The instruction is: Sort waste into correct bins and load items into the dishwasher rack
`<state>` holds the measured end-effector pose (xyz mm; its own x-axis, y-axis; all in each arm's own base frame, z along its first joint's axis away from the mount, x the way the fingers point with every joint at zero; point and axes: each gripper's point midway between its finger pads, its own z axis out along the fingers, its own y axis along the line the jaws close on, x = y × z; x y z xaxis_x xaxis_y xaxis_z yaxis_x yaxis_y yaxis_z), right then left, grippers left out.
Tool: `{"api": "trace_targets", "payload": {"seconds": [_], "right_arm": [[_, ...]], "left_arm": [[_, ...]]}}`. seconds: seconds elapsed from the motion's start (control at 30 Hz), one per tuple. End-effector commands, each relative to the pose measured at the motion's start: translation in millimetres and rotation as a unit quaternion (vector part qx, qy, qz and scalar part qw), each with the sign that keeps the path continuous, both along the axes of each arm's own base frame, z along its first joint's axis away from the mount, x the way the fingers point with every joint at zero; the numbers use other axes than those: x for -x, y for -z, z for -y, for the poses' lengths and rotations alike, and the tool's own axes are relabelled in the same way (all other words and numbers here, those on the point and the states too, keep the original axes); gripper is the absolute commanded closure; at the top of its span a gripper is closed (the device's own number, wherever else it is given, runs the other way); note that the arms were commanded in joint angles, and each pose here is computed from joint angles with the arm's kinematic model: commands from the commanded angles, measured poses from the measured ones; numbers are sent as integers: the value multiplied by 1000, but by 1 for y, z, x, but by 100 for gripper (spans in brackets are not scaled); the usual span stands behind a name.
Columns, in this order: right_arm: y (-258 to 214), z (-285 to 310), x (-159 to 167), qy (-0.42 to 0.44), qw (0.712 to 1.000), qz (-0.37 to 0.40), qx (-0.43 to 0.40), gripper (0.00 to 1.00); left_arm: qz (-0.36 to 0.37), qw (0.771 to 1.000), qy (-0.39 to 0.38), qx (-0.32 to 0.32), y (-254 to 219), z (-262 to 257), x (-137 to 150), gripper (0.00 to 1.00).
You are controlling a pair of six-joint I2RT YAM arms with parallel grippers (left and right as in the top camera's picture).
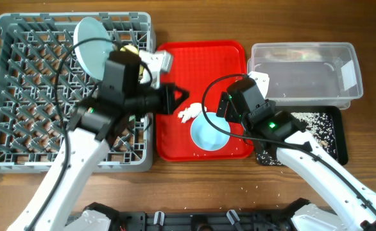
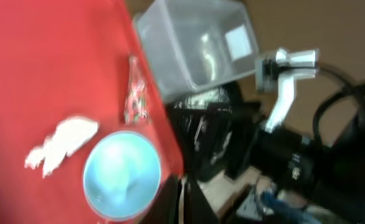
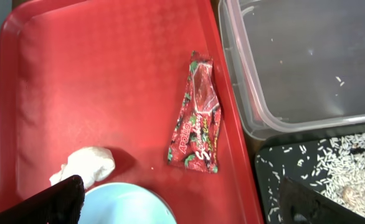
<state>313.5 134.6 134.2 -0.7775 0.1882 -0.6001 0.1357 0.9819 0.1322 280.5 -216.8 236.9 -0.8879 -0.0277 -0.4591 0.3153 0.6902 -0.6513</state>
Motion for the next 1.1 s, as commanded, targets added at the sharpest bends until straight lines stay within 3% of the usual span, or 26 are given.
{"api": "trace_targets", "payload": {"seconds": [0.0, 0.07, 0.17, 0.23, 0.33, 0.5, 0.57, 0.67, 0.87, 1.07], "right_arm": [[-3, -1, -1, 3, 1000, 4, -6, 0], [-3, -1, -1, 2, 1000, 4, -6, 0], [-3, -1, -1, 2, 1000, 4, -6, 0], [-3, -1, -1, 3, 1000, 4, -6, 0], [-3, -1, -1, 2, 1000, 4, -6, 0], [-17, -11, -16, 3, 998, 44, -33, 0], [-8, -8, -6, -5, 1000, 15, -21, 0], [-14, 52, -9, 99, 993, 36, 59, 0], [-60, 179, 27, 275, 960, 55, 18, 0], [-66, 200, 43, 311, 948, 56, 20, 0]], "left_arm": [[-37, 991, -28, -124, 41, -16, 23, 82], [-42, 980, -35, -189, 57, -25, 33, 82], [-33, 960, -112, -253, 63, -56, 20, 80], [-42, 944, -188, -266, 64, -84, 7, 78], [-66, 935, -244, -247, 64, -99, -1, 76], [-85, 931, -239, -261, 69, -104, 8, 75], [-91, 935, -232, -253, 69, -100, 10, 74], [-97, 940, -216, -245, 70, -92, 15, 69], [-87, 944, -210, -239, 67, -85, 13, 67], [-87, 944, -210, -239, 67, -85, 13, 67]]}}
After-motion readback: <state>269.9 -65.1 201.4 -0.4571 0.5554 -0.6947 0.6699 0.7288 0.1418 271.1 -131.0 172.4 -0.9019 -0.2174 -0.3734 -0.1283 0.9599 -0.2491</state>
